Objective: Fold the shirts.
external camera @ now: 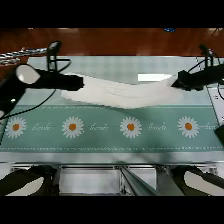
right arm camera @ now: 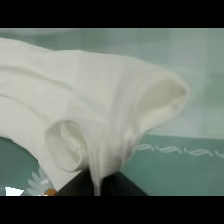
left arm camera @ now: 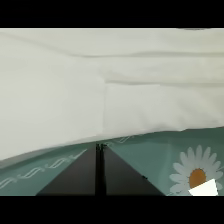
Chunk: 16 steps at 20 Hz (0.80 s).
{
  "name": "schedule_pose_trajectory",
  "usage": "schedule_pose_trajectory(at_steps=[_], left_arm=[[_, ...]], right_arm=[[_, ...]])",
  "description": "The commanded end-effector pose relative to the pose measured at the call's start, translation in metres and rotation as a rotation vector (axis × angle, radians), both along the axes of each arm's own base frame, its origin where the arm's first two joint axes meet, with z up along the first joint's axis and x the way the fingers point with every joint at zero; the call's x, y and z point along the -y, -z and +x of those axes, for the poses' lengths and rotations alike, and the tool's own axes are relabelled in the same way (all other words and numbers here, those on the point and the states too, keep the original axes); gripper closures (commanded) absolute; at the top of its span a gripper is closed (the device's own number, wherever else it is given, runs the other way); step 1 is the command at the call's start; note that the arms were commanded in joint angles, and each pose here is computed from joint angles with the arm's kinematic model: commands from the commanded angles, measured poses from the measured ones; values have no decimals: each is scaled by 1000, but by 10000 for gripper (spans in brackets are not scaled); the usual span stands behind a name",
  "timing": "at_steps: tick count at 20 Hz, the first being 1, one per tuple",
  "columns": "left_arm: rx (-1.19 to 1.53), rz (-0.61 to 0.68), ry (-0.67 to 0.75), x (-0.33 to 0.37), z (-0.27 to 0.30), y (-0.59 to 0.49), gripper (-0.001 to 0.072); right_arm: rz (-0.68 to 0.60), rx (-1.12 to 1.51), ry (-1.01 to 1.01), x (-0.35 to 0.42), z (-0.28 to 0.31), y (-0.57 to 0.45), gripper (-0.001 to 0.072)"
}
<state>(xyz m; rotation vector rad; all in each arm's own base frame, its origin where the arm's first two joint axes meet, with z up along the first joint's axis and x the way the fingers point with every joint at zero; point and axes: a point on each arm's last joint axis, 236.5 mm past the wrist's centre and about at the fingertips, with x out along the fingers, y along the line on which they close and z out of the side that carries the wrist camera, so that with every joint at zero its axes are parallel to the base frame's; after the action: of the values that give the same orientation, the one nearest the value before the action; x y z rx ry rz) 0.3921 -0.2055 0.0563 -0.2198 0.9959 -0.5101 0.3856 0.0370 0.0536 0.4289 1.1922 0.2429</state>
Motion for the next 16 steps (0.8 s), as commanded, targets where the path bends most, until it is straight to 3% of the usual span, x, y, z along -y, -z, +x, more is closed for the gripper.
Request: schedule_pose_trajectory(at_steps=[1, 7, 13, 16], left_arm=[[-20, -5, 160, 87, -4, 24, 691], [-200, 38, 402, 213, -48, 83, 690], [-414, -57, 532, 290, -128, 112, 690], [-425, -74, 567, 298, -141, 110, 690]], right_arm=[[-16, 81, -1, -12, -58, -30, 689], [26, 162, 10, -35, -126, -71, 688], [87, 222, 36, -46, -131, -93, 688], [107, 251, 47, -48, -125, -99, 688]])
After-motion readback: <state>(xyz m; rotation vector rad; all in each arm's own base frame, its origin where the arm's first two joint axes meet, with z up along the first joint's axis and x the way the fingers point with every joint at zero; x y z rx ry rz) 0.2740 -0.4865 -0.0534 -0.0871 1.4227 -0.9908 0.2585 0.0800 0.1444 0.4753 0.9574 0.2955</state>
